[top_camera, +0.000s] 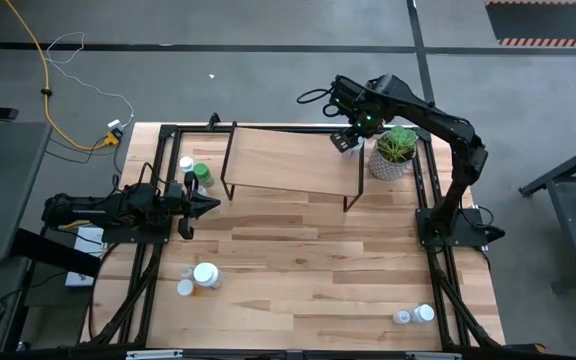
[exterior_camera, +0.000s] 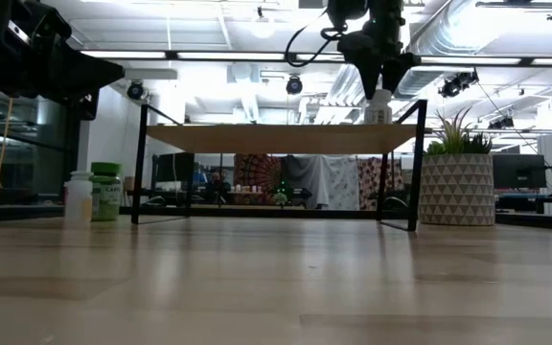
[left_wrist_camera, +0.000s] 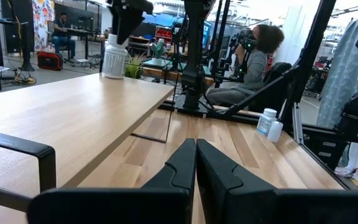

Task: Pick and place medicine bottles onto shelf by color
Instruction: Put the white medicine bottle on the shelf

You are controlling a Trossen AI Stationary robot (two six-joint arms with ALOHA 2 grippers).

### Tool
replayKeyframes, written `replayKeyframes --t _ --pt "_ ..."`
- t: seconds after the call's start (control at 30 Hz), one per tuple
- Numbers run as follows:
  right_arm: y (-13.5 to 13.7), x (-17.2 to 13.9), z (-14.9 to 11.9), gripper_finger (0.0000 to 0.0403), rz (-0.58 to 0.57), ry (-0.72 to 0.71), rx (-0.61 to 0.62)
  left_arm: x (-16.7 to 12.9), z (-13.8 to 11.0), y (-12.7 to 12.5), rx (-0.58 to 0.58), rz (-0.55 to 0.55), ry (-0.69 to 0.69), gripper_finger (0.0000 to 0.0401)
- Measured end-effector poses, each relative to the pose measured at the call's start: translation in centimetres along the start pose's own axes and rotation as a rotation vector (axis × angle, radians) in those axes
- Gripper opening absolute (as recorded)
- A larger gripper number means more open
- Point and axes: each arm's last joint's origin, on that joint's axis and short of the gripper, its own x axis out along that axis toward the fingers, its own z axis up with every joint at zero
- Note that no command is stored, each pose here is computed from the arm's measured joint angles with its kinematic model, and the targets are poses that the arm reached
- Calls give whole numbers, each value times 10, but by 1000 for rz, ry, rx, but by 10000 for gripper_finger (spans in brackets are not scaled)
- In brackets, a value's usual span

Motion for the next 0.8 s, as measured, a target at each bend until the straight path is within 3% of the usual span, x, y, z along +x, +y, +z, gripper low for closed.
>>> replayKeyframes --t 0.6,0.8 --pt "0 0 0 218 -2 -3 22 0 0 0 0 0 0 3" --pt "3 0 -2 218 107 46 -7 0 0 0 0 0 0 3"
